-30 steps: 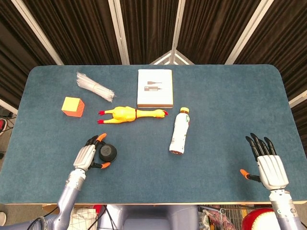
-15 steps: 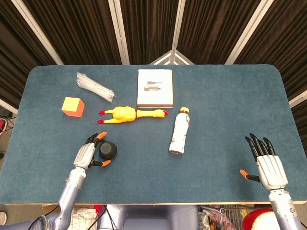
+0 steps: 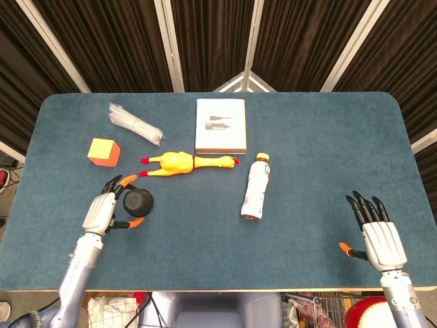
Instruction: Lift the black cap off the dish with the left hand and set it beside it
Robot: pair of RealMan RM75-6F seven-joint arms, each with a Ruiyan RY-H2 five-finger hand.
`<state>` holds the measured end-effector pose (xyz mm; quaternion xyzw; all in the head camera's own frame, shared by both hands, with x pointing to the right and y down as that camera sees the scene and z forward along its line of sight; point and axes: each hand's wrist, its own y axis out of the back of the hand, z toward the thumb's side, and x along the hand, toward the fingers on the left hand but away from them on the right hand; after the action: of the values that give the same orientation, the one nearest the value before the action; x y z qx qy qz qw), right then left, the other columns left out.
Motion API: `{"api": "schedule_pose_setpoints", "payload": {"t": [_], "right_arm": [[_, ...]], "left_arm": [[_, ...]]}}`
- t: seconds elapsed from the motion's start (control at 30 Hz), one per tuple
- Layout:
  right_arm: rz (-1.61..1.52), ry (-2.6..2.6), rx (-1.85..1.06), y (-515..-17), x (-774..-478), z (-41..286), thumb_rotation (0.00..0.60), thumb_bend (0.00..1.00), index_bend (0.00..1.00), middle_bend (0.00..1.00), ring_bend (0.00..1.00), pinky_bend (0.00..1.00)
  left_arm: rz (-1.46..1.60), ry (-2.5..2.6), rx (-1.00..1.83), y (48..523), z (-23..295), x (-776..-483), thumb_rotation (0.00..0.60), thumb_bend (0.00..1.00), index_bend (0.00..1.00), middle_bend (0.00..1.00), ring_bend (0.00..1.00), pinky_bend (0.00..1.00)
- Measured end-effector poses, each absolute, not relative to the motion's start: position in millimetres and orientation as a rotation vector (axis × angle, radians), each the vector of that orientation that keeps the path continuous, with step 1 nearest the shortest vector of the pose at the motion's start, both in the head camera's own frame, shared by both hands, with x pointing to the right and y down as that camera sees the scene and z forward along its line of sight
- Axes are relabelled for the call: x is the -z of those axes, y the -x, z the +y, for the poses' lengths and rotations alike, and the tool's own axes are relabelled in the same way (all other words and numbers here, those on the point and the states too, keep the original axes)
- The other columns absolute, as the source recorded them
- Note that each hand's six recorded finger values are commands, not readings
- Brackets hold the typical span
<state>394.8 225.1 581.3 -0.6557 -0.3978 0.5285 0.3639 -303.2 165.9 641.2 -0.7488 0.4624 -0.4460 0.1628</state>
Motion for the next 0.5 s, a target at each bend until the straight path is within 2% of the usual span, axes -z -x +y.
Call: {"api": "schedule_pose_setpoints", "payload": {"t": [0.5], "right_arm": [[-1.035, 1.692, -1.344, -393, -576, 226, 0.6, 0.15, 0.0, 0.0, 0.13, 0.0]], "left_arm": [[1.283, 1.91, 1.483, 404, 150, -546, 0.6, 0.46, 0.19, 0.43, 0.0, 0.0]]}}
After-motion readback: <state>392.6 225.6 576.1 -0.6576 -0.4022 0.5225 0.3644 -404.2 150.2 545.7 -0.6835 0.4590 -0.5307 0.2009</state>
